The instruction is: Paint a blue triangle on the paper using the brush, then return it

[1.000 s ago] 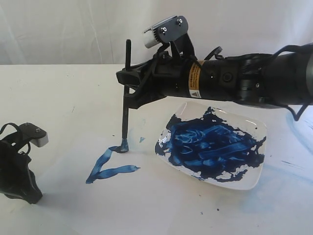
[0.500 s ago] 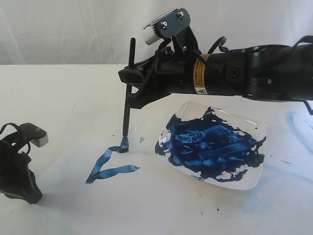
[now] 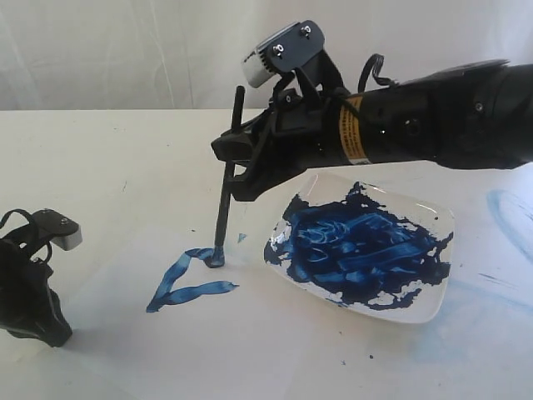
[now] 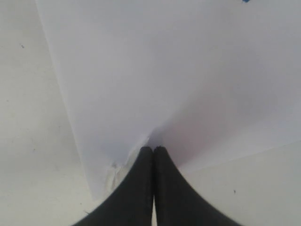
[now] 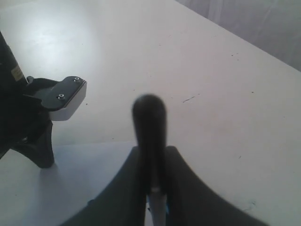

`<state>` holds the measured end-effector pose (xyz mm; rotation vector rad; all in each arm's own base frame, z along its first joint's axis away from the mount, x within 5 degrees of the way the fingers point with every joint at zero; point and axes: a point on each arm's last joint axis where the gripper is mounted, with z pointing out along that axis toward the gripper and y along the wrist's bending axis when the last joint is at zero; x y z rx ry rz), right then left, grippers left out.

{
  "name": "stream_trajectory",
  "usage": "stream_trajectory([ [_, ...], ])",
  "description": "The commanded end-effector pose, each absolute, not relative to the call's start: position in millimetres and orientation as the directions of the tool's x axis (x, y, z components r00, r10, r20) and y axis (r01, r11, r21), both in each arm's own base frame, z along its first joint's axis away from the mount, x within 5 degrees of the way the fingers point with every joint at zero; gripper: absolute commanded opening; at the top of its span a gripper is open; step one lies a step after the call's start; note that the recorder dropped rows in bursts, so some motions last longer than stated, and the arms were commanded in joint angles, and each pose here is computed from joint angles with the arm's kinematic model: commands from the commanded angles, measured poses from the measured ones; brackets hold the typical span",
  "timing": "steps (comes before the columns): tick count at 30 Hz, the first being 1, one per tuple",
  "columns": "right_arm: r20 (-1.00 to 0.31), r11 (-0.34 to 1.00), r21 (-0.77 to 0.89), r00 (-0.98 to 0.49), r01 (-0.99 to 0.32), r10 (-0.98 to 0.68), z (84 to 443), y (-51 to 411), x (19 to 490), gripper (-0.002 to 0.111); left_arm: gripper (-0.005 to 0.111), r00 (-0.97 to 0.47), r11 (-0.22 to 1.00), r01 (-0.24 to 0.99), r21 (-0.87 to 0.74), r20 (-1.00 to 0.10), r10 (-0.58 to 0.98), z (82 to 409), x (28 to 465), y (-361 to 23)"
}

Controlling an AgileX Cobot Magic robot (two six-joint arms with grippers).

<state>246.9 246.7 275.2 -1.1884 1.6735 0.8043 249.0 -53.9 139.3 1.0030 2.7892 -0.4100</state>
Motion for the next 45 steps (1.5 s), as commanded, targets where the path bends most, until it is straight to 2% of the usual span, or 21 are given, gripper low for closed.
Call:
stream_trajectory([
  [1,-0.923,0.326,0.002,-0.127,-0.945,-0.364,282,242,243,0.0,0.0,-0.771,0.734,0.637,-0.235,-0.214,0.6,137,244,-56],
  [18,-0.902,0.341,0.055,-0.193,-0.938,-0.386,287,237,237,0.0,0.0,-0.775,0.738,0.631,-0.24,-0.218,0.593,138,245,-57],
  [45,-0.918,0.345,0.033,-0.165,-0.938,-0.361,301,232,232,0.0,0.0,-0.775,0.738,0.631,-0.24,-0.218,0.593,138,245,-57],
])
